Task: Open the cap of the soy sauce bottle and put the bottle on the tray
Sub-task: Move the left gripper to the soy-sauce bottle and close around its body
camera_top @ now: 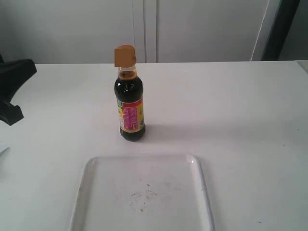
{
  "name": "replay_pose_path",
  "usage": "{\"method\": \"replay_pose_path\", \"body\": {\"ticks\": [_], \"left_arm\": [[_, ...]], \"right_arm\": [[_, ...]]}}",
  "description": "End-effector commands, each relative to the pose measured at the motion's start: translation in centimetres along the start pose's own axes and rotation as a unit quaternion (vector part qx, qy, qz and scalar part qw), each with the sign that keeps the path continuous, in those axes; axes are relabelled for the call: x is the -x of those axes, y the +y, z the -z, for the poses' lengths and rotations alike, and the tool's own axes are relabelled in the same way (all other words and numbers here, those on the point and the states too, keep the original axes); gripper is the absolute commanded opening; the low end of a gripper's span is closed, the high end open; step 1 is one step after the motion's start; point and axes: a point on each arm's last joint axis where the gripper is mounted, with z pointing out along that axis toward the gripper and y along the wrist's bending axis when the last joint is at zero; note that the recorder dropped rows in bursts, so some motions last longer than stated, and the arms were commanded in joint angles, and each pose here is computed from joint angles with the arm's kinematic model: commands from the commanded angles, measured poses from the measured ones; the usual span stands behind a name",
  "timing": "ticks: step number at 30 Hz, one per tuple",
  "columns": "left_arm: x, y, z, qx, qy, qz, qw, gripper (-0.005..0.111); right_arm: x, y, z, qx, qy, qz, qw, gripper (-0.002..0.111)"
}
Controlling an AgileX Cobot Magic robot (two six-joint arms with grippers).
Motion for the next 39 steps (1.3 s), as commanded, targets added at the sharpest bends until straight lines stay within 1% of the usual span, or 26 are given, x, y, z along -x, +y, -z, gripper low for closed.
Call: {"method": "replay_pose_path", "body": {"ticks": [1, 3, 8, 10, 13, 15, 17, 20, 25, 28, 30, 36, 39], "left_arm": [[-0.1, -0.8, -1.2, -0.043, 0.0, -0.023, 0.999, 0.025], [-0.2, -1.3, -1.9, -0.06, 0.006, -0.03, 0.998, 0.04], [-0.5, -2.4, -3.6, -0.09, 0.026, -0.027, 0.995, 0.081], [-0.8, -2.8, -4.2, -0.104, 0.031, -0.022, 0.994, 0.094], [-1.2, -3.5, -4.8, -0.122, 0.035, -0.01, 0.992, 0.105], [-1.5, -3.9, -5.3, -0.129, 0.038, 0.001, 0.991, 0.105], [-1.8, -4.3, -6.3, -0.13, 0.035, -0.006, 0.991, 0.105], [-2.4, -4.7, -8.1, -0.103, 0.031, 0.015, 0.994, 0.105], [-4.3, -5.3, -10.4, -0.057, 0.04, -0.001, 0.998, 0.105], [-4.6, -5.6, -11.7, -0.056, 0.039, 0.002, 0.998, 0.105], [-5.0, -5.3, -12.5, -0.044, 0.04, 0.014, 0.998, 0.105], [-5.8, -5.0, -14.0, -0.041, 0.051, 0.011, 0.998, 0.105], [-6.3, -5.1, -14.8, -0.033, 0.065, 0.009, 0.997, 0.105]], "right_arm": [[0.1, 0.0, 0.0, -0.001, -0.014, -0.006, 1.0, 0.0], [0.1, 0.0, 0.0, -0.001, -0.016, -0.006, 1.0, 0.0], [0.2, 0.0, 0.0, -0.001, -0.02, -0.006, 1.0, 0.0], [0.2, 0.0, 0.0, -0.001, -0.02, -0.006, 1.0, 0.0], [0.2, 0.0, 0.0, -0.001, -0.02, -0.006, 1.0, 0.0], [0.2, 0.0, 0.0, -0.001, -0.02, -0.006, 1.0, 0.0], [0.2, 0.0, 0.0, -0.001, -0.02, -0.006, 1.0, 0.0], [0.2, 0.0, 0.0, -0.001, -0.019, -0.006, 1.0, 0.0], [0.1, 0.0, 0.0, -0.001, -0.016, -0.006, 1.0, 0.0], [0.1, 0.0, 0.0, -0.001, -0.016, -0.006, 1.0, 0.0], [0.1, 0.0, 0.0, -0.001, -0.016, -0.006, 1.0, 0.0], [0.1, 0.0, 0.0, -0.001, -0.016, -0.007, 1.0, 0.0], [0.1, 0.0, 0.0, -0.001, -0.016, -0.007, 1.0, 0.0]]}}
